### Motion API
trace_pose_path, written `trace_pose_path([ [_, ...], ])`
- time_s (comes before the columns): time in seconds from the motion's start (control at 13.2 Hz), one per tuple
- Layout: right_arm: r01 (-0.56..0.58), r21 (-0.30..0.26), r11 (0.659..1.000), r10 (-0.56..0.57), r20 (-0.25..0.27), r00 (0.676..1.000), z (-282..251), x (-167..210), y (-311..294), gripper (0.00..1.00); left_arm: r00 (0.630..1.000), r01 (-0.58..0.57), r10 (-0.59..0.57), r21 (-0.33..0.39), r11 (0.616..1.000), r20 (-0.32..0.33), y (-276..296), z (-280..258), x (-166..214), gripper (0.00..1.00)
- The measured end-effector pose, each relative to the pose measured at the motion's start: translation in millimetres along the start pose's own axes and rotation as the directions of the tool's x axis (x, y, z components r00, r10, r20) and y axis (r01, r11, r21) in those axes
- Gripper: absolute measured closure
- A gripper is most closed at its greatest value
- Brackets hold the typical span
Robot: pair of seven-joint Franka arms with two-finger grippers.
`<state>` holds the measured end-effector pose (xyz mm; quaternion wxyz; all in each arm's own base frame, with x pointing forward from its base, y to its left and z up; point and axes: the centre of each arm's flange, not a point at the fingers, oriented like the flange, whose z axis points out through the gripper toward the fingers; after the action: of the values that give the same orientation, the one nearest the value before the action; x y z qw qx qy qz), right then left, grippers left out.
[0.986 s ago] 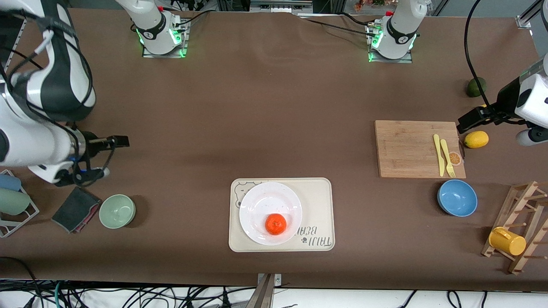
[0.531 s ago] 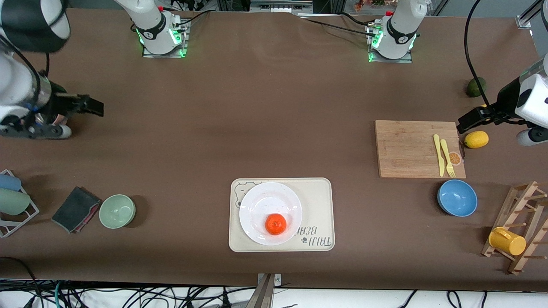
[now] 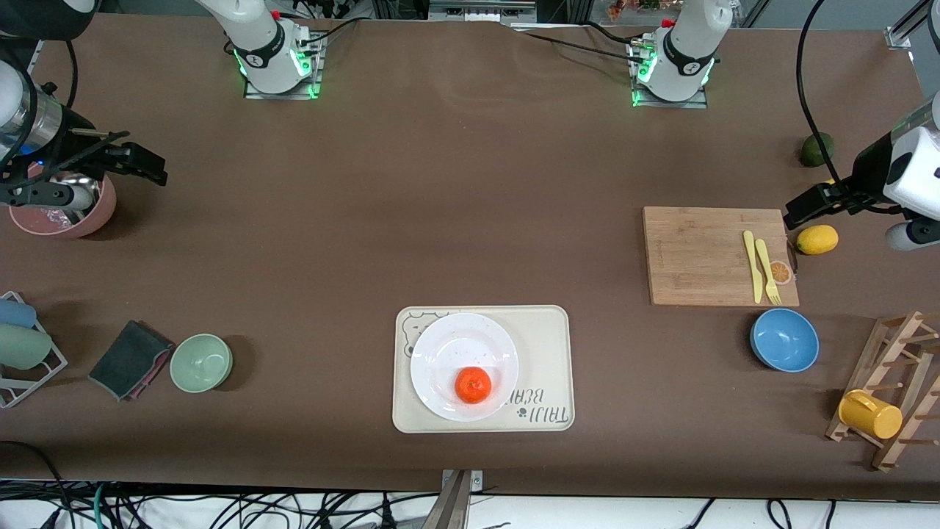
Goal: Place orange and plate with both arms
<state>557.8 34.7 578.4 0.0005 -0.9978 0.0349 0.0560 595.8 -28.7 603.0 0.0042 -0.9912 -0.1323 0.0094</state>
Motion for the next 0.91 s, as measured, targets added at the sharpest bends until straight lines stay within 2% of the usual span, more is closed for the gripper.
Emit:
trace_pose_path([
  [0.23, -0.034, 0.027, 0.999, 0.034, 0.003, 0.999, -1.9, -0.5, 8.3, 0.00, 1.000, 0.000, 0.000, 0.000, 1.000, 0.000, 0.0, 0.0, 0.0, 0.00],
  [0.91, -0.054, 0.026, 0.998, 0.053, 0.039, 0.998, 0.0, -4.0, 17.2, 0.00, 1.000, 0.000, 0.000, 0.000, 1.000, 0.000, 0.0, 0.0, 0.0, 0.00],
])
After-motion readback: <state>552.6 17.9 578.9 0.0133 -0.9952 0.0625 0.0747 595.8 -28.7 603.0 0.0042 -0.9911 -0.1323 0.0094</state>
